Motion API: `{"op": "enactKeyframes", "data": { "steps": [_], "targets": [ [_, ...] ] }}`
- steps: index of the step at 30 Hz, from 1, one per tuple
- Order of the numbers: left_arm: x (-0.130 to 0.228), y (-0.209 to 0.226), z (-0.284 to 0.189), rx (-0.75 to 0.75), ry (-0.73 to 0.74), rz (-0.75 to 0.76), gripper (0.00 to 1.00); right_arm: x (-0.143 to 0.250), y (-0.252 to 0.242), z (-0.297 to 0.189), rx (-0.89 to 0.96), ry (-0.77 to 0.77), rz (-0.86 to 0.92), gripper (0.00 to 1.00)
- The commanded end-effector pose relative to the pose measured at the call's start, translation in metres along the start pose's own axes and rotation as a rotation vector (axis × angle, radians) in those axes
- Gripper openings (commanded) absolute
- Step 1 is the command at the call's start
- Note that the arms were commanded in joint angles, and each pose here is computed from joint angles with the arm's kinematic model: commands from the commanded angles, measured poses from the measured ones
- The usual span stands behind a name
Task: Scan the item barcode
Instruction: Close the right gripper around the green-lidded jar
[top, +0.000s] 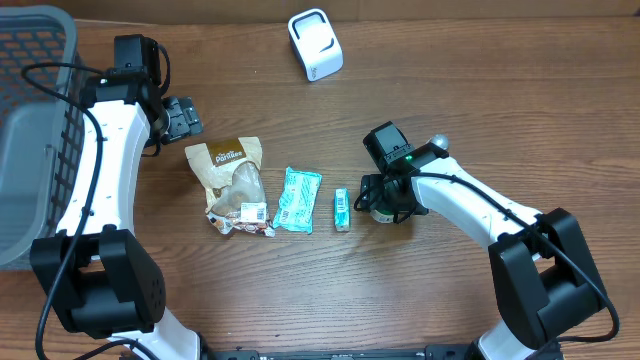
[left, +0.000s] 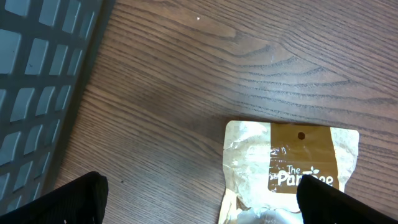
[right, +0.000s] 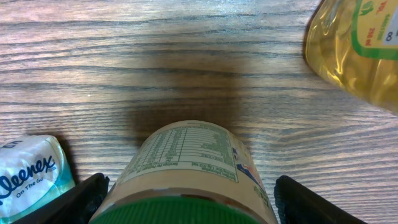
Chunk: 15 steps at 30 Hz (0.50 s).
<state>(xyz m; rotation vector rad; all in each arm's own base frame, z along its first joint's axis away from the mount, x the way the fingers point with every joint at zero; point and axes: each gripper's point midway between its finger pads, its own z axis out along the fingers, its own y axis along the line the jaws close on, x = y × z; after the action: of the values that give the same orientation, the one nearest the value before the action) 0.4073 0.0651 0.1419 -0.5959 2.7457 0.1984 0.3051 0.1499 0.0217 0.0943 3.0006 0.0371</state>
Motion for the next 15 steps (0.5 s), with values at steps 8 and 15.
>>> {"op": "enactKeyframes", "data": {
  "steps": [8, 15],
  "targets": [
    [-0.0039, -0.0015, -0.0087, -0.001, -0.028, 0.009, 1.0, 0.0005, 0.0004, 0.0017, -0.007, 0.005, -0.001, 0.75],
    [-0.0039, -0.0016, -0.0087, -0.001, -0.028, 0.009, 0.99, 0.0004, 0.0005, 0.0016, -0.007, 0.004, -0.005, 0.74]
  ]
}}
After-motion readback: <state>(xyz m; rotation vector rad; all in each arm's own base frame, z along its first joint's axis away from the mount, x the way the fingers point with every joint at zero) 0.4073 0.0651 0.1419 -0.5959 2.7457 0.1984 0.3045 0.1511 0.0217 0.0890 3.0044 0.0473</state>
